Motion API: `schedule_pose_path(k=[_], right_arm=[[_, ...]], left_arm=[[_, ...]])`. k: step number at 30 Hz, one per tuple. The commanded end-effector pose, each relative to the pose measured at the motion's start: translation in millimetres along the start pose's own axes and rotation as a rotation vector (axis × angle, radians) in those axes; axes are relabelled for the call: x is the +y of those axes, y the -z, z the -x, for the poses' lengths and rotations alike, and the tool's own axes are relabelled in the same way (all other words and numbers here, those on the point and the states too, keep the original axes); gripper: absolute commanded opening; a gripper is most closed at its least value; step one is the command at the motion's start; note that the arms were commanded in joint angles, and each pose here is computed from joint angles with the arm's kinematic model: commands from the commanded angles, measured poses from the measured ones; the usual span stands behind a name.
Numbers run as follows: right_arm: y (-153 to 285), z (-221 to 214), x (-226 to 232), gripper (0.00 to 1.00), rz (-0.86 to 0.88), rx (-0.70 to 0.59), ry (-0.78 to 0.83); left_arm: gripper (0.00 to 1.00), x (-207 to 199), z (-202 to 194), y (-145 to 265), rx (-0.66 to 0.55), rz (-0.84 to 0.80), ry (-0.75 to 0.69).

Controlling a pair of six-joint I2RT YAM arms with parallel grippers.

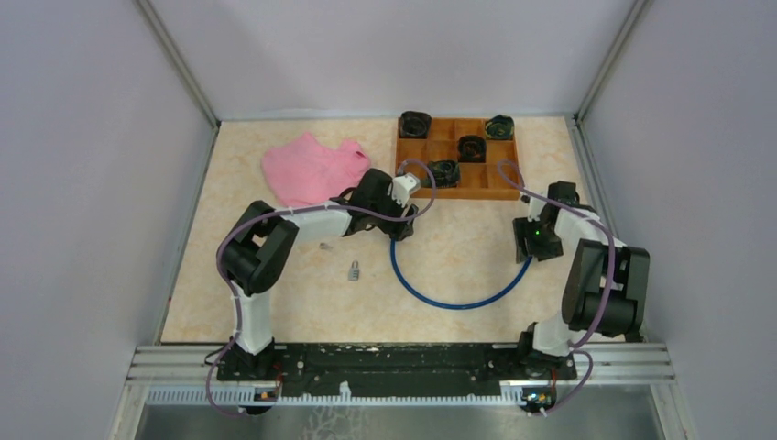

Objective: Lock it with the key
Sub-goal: Pick up the lock from the center of the board.

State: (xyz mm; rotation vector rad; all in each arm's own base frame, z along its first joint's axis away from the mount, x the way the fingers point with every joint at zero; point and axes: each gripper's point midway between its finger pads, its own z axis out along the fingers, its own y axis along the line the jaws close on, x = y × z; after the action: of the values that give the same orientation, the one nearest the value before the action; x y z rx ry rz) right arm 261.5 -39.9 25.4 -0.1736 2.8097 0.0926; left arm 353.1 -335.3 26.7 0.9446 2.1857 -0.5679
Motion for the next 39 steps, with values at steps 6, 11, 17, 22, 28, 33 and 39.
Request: schedule_pose_path(k=[6,11,17,22,28,33,39], right_arm=[[-18,4,-1,0.39,0.021,0.006,-0.020],[-22,12,-3,0.23,0.010,-0.008,-0.023],[-17,41,-11,0.06,-0.028,-0.102,-0.063],[-14,58,-14,0.00,-0.043,-0.157,-0.105],[-10,69,-20,0.00,-0.061,-0.198,-0.146],[-13,68,-18,0.00,-0.051,-0.193,-0.149],[-11,69,-18,0.00,-0.048,-0.201,-0.146]], left_arm=[[0.76,-8,-75,8,0.243,-0.020,0.088],[0.77,-13,-82,4,0.264,-0.048,0.108],[0.77,-19,-89,2,0.281,-0.079,0.131],[0.77,-20,-92,4,0.293,-0.083,0.130],[0.78,-20,-109,12,0.336,-0.075,0.121],[0.79,-16,-120,22,0.371,-0.055,0.100],[0.79,-15,-119,30,0.394,-0.048,0.107]])
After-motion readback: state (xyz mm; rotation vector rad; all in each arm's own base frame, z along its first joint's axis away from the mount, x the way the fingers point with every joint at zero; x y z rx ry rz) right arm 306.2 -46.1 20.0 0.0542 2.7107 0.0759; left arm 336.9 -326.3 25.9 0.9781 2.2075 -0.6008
